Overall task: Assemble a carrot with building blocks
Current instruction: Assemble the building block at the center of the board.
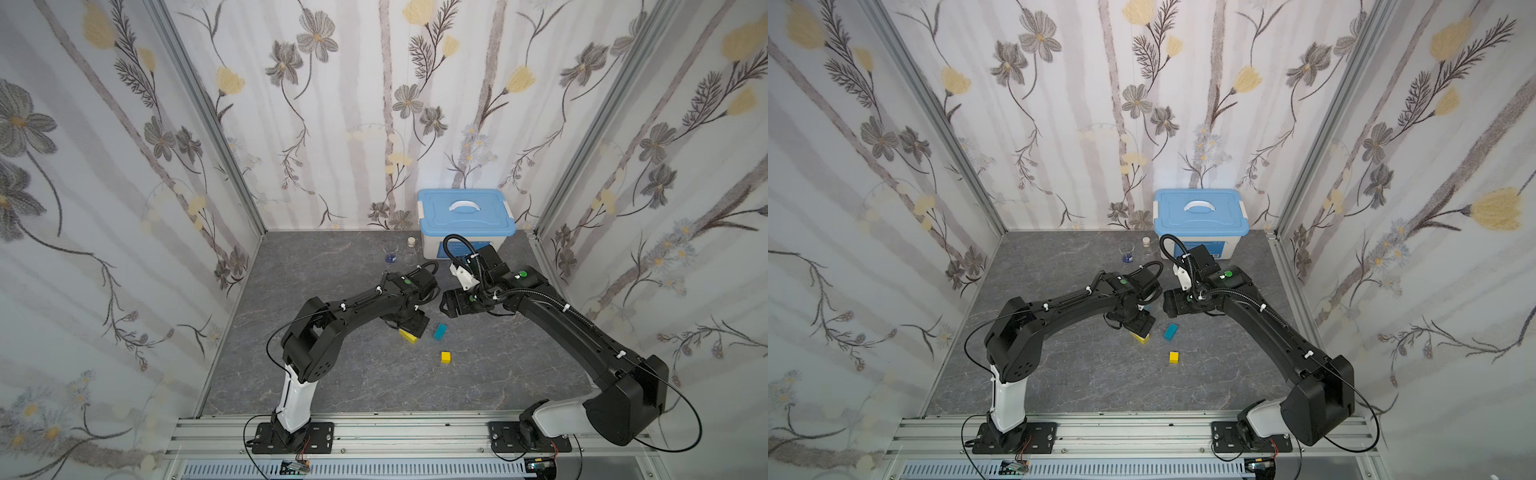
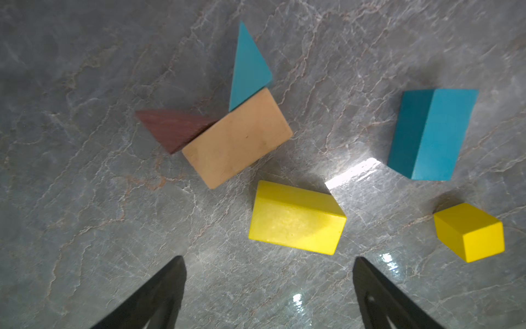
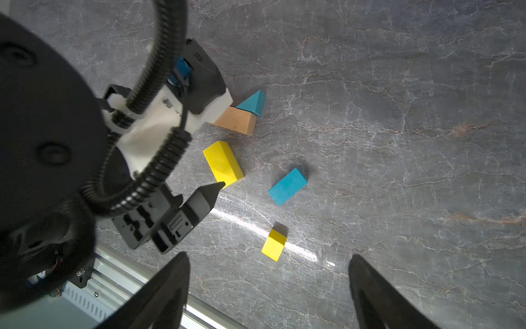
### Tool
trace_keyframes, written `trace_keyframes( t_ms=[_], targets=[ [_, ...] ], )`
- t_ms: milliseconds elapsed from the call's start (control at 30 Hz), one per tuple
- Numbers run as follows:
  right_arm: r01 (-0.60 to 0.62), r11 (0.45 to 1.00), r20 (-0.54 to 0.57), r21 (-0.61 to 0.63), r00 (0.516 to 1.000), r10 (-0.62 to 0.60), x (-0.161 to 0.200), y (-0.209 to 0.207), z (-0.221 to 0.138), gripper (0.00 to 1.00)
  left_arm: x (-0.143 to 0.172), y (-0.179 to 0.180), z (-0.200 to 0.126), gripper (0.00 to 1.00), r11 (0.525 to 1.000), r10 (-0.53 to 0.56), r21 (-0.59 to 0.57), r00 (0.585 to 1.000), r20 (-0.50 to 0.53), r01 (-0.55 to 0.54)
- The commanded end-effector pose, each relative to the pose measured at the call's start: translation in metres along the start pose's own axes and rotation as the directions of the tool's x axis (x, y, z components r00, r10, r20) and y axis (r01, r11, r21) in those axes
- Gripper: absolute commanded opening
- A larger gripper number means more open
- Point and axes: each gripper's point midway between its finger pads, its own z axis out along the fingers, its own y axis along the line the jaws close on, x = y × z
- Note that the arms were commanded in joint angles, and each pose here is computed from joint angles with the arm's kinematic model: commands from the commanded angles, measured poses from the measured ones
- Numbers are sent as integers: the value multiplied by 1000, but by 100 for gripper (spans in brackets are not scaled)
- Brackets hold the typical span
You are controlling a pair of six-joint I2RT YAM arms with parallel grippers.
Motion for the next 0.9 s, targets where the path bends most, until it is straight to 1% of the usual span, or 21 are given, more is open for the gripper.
trace_keyframes(
  t_ms=[0,100,300,400,533,633,733,867],
  targets=[
    [-23,1000,7,14,1000,22,4,-6,-6,85,9,0,9,95,998,58,-19,997,-57,-59],
    [-31,999,17,15,999,31,6,-9,-9,85,6,-8,16,92,998,66,3,995,-74,-66],
    [-41,999,20,11,999,41,8,-14,-11,85,12,-8,26,87,998,57,-16,993,-107,-59],
    [-39,999,14,4,999,39,8,-13,-10,84,14,-9,34,78,999,44,-14,990,-137,-46],
    [-31,1000,15,-3,999,31,7,-12,-10,83,12,-10,34,74,1000,22,-15,991,-128,-24],
    [-27,1000,16,-5,1000,27,6,-12,-11,83,13,-10,38,65,1000,14,-21,989,-146,-18],
    [-24,1000,15,-5,1000,24,6,-11,-10,82,12,-9,35,61,1000,-5,-29,991,-135,1],
    [-22,1000,7,-10,1000,22,7,-11,-8,82,13,-8,33,49,999,-45,-37,989,-138,40]
  ],
)
